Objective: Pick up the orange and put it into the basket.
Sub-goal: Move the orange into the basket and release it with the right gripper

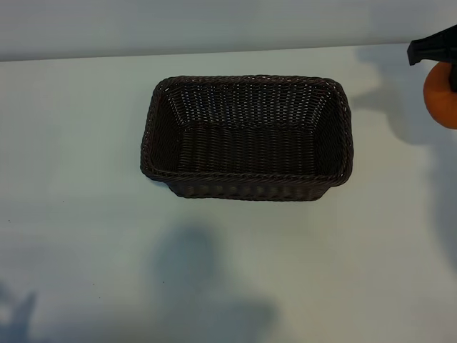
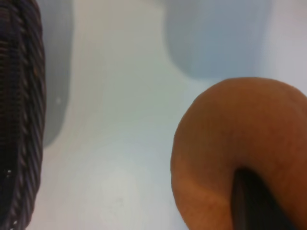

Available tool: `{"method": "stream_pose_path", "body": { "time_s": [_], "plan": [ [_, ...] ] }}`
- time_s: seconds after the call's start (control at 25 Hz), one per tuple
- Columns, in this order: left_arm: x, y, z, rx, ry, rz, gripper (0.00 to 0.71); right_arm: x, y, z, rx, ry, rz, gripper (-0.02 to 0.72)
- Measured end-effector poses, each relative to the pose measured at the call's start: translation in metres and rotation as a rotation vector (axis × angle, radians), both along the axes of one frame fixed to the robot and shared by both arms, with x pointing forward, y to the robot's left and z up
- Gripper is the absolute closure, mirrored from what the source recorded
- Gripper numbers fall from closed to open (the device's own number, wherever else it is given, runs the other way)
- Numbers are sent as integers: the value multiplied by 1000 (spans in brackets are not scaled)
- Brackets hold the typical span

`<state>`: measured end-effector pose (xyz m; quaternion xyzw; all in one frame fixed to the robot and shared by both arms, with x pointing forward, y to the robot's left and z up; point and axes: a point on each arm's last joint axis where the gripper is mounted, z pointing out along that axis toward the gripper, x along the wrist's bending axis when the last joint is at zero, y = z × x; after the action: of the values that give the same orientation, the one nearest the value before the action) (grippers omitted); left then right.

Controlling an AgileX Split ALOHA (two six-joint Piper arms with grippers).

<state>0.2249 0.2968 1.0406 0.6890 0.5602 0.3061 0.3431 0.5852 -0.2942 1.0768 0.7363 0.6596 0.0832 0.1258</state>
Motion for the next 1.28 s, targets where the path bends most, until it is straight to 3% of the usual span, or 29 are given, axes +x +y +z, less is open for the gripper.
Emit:
{"method": "stream_pose_path", "body": {
  "time_s": [0.2,0.48,0.76,1.04,1.28],
  "plan": [
    [0,0,0,-14,2,3,117,-1,28,1,-4,-8,96,596],
    [0,-1,0,-16,2,4,117,-8,92,2,50,-61,271,596],
    [0,-1,0,-17,2,4,117,0,149,2,67,-82,409,596],
    [0,-1,0,-18,2,4,117,35,190,-23,43,3,481,596],
    [0,-1,0,-19,3,3,117,58,207,-53,55,57,524,596]
  ]
}}
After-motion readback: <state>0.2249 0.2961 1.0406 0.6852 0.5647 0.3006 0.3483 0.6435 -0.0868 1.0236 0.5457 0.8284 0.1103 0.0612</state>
